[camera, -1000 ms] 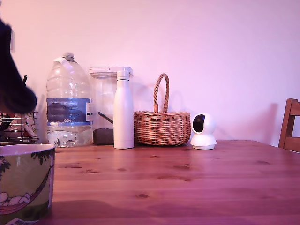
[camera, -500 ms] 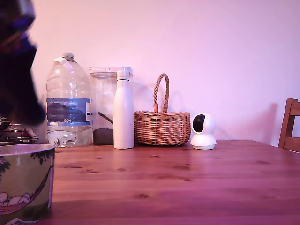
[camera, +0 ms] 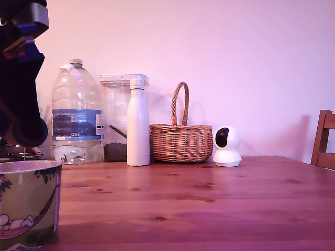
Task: Pick up the coffee capsules from the table one by one and drop them inside the nearest coffee cup
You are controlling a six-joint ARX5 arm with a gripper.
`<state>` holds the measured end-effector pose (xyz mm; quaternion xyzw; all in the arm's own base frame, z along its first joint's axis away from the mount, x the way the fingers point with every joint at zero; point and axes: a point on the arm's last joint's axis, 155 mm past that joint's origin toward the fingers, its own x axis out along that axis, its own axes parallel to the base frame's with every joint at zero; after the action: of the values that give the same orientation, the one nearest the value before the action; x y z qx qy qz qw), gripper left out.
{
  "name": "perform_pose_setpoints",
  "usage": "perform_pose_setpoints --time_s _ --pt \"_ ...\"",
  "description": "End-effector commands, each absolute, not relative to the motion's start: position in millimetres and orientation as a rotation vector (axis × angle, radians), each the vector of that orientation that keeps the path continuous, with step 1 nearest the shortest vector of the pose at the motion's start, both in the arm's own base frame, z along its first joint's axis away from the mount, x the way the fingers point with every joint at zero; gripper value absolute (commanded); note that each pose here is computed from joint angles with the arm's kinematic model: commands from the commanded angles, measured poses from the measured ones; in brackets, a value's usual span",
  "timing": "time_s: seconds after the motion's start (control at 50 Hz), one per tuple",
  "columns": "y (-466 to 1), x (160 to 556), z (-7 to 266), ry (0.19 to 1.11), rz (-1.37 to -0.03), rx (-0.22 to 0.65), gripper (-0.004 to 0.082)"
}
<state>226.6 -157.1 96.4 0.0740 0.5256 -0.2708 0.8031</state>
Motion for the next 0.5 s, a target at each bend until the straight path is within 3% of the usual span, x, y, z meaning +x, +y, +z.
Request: perform_pose_setpoints --time_s 0.0,0.14,0.48 --pt "-154.7 220.2 84.1 1.178 -0.578 0.172 0.0341" --pt "-151.5 214.3 74.0 1.235 -0.57 0.182 0.0341" --pt "-152.0 214.4 73.1 1.238 -0.571 0.181 0.0341"
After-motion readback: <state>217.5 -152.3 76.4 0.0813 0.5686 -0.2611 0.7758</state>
